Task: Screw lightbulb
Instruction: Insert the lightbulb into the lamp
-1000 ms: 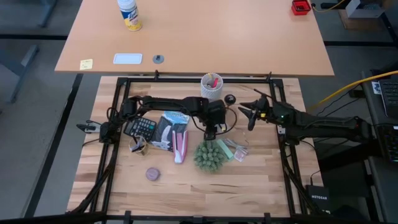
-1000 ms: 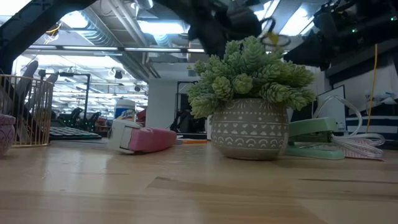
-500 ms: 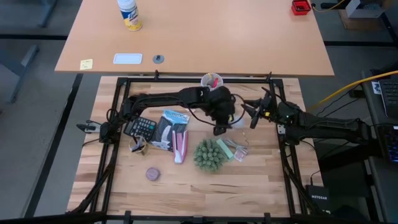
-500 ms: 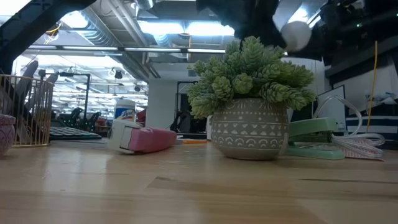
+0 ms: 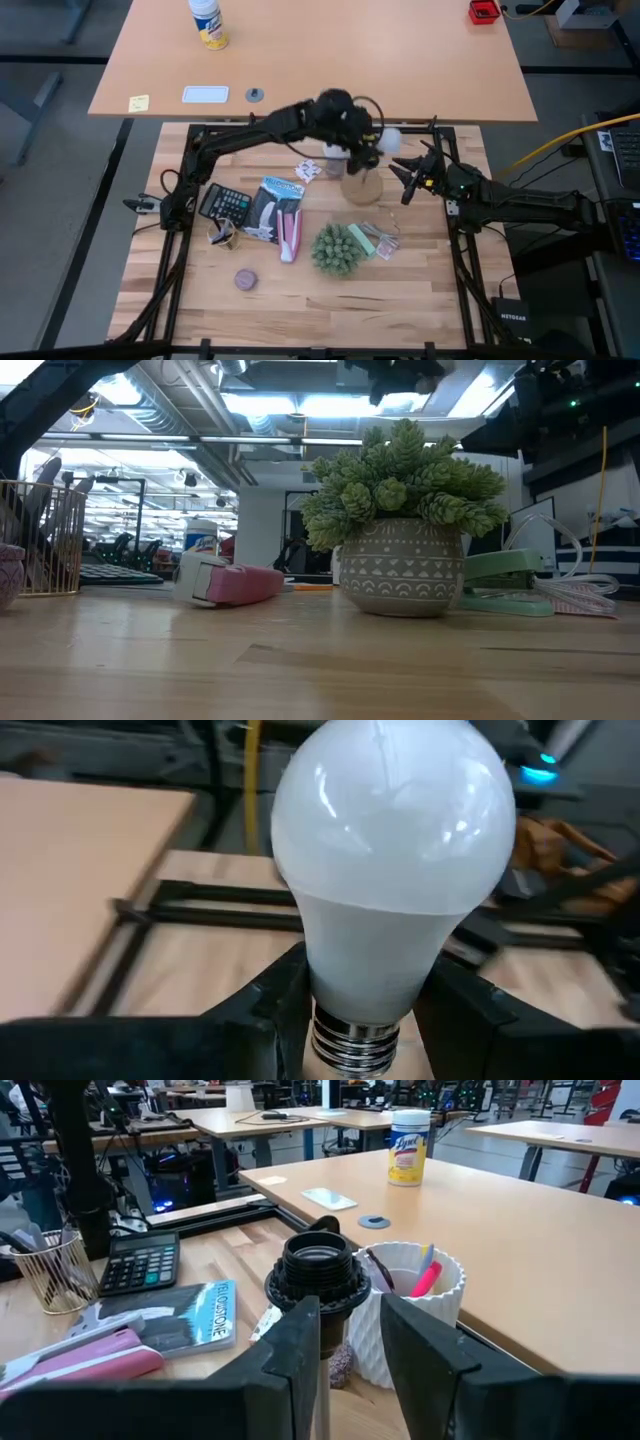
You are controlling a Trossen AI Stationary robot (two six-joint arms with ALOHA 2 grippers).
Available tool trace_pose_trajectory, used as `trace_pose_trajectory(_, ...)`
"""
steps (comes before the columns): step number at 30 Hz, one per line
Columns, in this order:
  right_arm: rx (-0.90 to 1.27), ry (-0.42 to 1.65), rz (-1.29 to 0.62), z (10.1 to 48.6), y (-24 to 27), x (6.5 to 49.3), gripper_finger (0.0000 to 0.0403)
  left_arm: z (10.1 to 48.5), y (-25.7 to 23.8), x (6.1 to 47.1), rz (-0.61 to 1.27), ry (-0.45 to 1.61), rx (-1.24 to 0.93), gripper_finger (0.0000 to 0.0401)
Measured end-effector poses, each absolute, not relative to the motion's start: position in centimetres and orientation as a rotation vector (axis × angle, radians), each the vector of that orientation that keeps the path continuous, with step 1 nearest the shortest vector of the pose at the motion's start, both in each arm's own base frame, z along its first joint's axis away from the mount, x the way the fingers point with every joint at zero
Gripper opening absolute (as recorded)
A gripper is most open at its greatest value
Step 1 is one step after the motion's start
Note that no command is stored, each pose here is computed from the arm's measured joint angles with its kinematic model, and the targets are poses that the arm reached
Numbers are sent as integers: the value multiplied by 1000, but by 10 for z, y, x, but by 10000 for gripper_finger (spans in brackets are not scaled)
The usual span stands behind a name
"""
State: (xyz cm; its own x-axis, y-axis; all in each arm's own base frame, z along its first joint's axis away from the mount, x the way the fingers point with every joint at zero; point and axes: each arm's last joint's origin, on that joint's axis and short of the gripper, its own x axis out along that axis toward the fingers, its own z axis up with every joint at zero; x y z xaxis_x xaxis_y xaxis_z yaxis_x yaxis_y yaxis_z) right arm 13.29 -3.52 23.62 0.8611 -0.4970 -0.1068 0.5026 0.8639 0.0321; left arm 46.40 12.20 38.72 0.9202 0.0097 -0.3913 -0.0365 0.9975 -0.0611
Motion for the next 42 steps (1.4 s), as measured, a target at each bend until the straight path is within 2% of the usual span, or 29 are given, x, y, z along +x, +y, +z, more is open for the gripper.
trace_pose_trajectory(7, 61, 93, -526, 236, -35, 133, 113, 371, 166, 463, 74, 303, -57, 142)
trace_pose_trajectory(14, 63, 94, -526, 236, -35, 133, 113, 324, 188, 470, -32, -31, -160, 143)
trace_pose_trajectory(21, 80, 90, -527, 236, -35, 133, 113, 269, 204, 446, -32, -198, -331, 144)
trace_pose_trajectory(26, 113, 79, -529, 236, -35, 133, 113, 233, 199, 422, -56, -313, -376, 148)
trace_pose_trajectory(30, 119, 27, -542, 241, -36, 134, 113, 220, 187, 413, -58, -366, -336, 149)
trace_pose_trajectory(36, 92, -86, -572, 250, -39, 144, 113, 219, 151, 426, -98, -369, -193, 150)
trace_pose_trajectory(42, 81, -122, -578, 249, -42, 159, 113, 219, 137, 432, -60, -376, -129, 150)
